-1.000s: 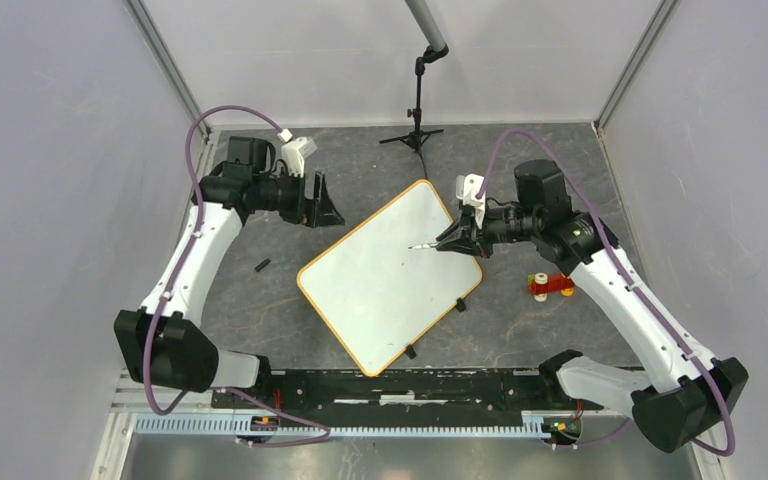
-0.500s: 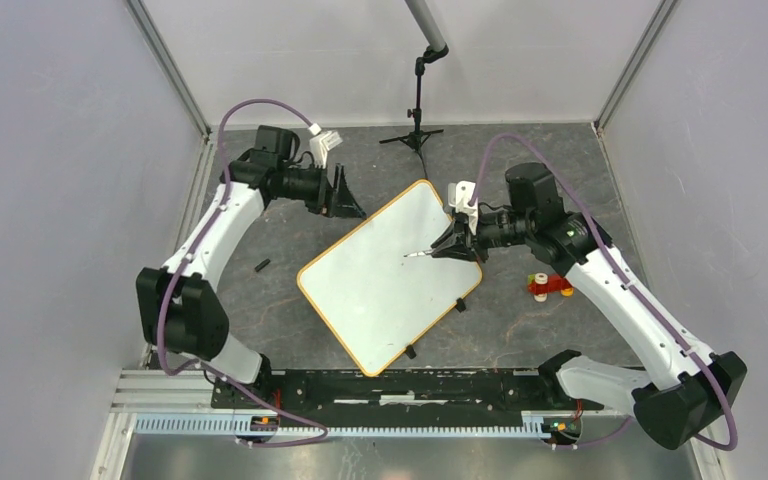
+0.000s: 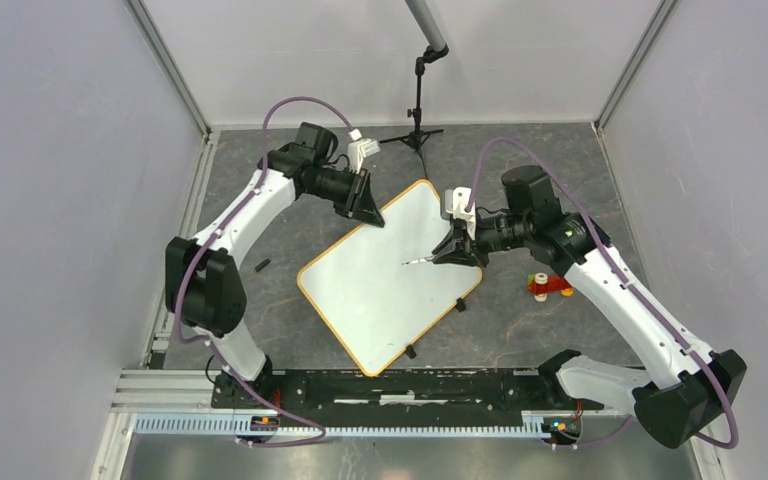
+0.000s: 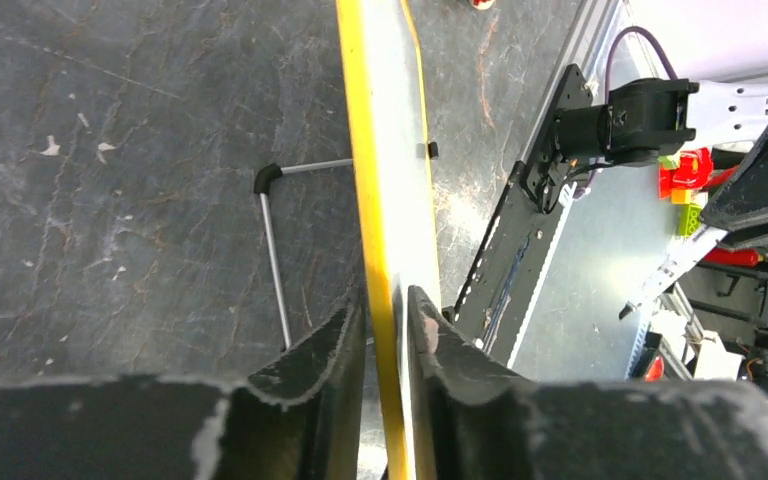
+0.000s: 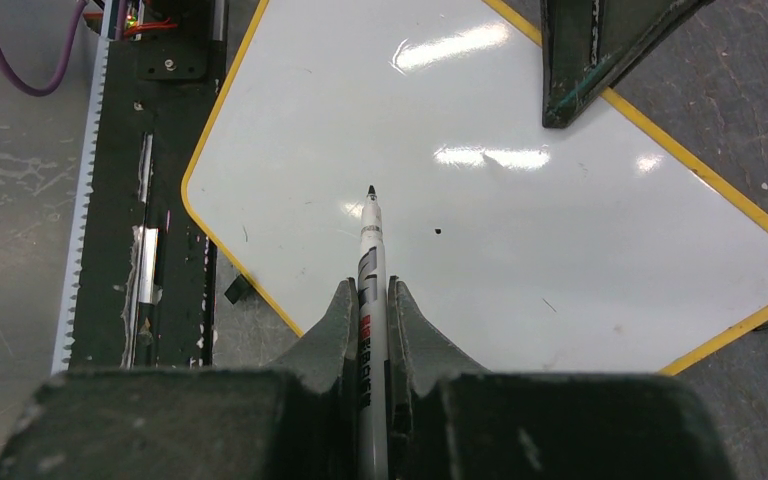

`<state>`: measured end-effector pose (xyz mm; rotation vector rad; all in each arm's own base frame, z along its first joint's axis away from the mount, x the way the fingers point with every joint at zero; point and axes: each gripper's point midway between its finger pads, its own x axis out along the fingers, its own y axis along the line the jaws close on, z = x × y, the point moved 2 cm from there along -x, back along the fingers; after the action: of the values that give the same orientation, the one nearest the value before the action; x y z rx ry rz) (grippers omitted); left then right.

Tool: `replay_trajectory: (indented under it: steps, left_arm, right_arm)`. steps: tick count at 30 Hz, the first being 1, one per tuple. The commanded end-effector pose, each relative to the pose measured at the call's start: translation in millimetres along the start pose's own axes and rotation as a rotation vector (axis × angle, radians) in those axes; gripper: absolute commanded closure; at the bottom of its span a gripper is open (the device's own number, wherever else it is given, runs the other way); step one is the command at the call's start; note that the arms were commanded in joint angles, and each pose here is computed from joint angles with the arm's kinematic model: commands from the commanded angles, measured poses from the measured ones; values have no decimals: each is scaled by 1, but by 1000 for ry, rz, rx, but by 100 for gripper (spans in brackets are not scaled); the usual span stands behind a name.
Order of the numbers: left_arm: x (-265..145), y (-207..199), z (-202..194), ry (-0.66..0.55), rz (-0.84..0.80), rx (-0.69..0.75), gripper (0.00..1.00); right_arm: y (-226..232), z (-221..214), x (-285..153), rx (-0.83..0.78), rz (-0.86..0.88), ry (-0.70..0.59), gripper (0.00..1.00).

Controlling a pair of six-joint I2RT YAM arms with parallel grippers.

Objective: Write a sentence on the whiteboard
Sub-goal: Move the whiteboard to the center of the board.

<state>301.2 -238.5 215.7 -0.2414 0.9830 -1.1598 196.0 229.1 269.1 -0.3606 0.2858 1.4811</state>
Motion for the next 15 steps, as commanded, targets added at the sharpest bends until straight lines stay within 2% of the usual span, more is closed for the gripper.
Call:
replay_trajectory:
  steps: [1,6,15]
  left_arm:
    - [11,-12,5,43,-49,111,77]
    - [29,-20,4,97,-84,155,89]
    - [61,-32,9,179,-85,238,92]
  right_arm:
    - [1,10,-1,-39,18,-14,100]
    - [6,7,2,-36,47,-5,100]
    - [13,5,7,-46,77,8,100]
